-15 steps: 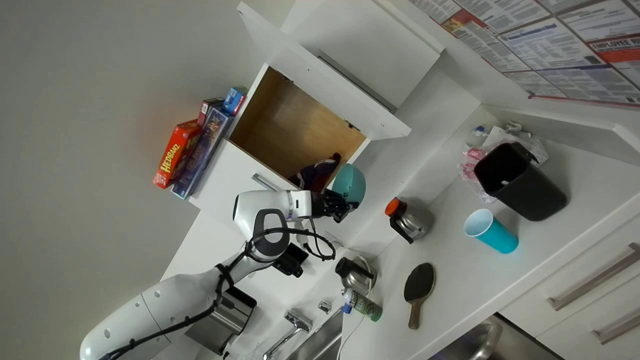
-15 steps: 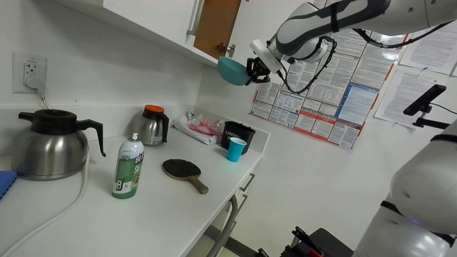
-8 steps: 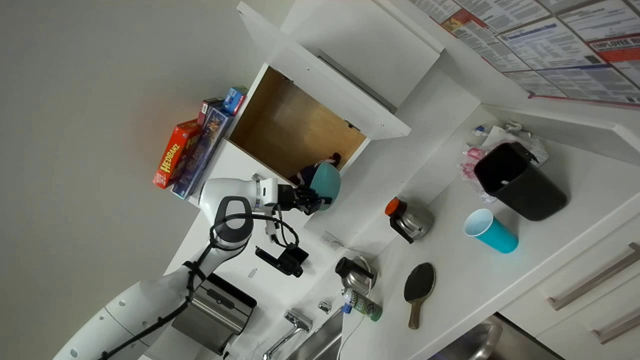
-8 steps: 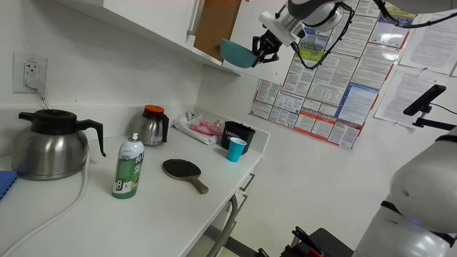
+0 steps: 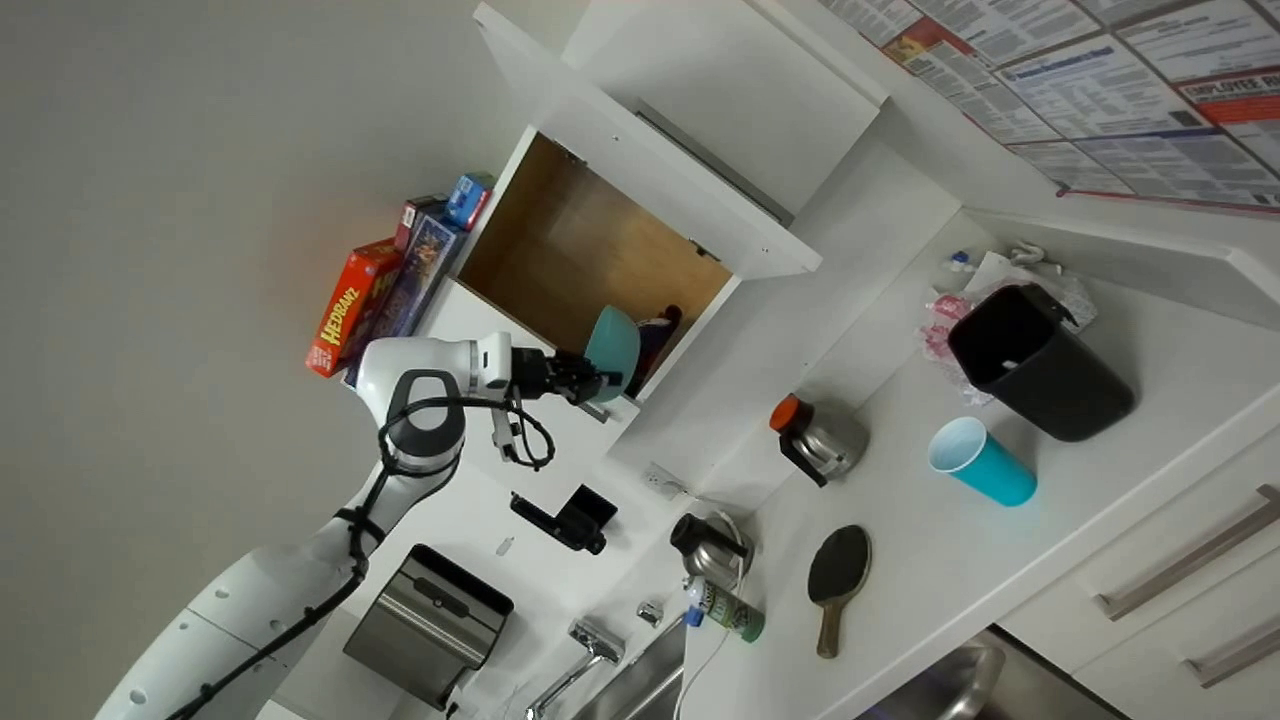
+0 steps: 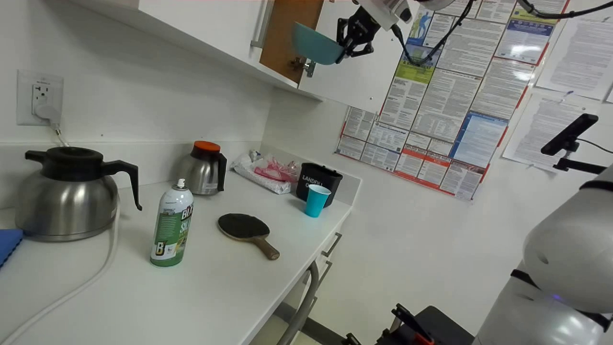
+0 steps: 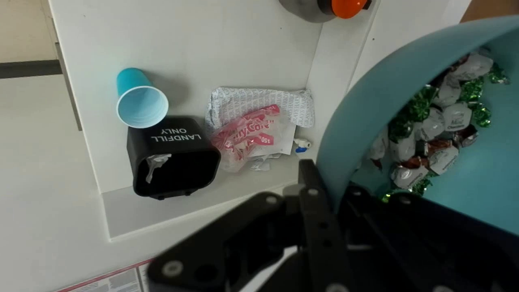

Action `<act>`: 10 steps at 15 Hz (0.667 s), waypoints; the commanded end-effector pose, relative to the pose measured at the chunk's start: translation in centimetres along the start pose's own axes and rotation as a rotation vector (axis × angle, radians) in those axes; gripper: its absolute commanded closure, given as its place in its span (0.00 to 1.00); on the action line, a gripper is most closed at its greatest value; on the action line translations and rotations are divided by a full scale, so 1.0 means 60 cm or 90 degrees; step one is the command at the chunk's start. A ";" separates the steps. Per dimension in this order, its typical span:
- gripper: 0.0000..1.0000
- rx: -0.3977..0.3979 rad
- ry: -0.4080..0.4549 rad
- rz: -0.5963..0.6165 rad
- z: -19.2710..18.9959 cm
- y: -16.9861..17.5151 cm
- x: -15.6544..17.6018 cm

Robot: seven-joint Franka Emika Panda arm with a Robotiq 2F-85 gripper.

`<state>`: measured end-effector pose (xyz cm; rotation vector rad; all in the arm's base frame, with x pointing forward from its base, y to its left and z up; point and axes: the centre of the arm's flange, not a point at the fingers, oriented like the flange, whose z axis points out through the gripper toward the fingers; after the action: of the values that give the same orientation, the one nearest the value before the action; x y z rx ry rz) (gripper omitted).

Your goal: Put the green bowl in the open upper cabinet

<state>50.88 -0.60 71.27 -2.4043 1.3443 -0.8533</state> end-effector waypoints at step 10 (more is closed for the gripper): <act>0.99 0.004 0.005 -0.027 0.124 -0.180 0.030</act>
<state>59.94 3.05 70.30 -2.4561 1.2677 -0.8648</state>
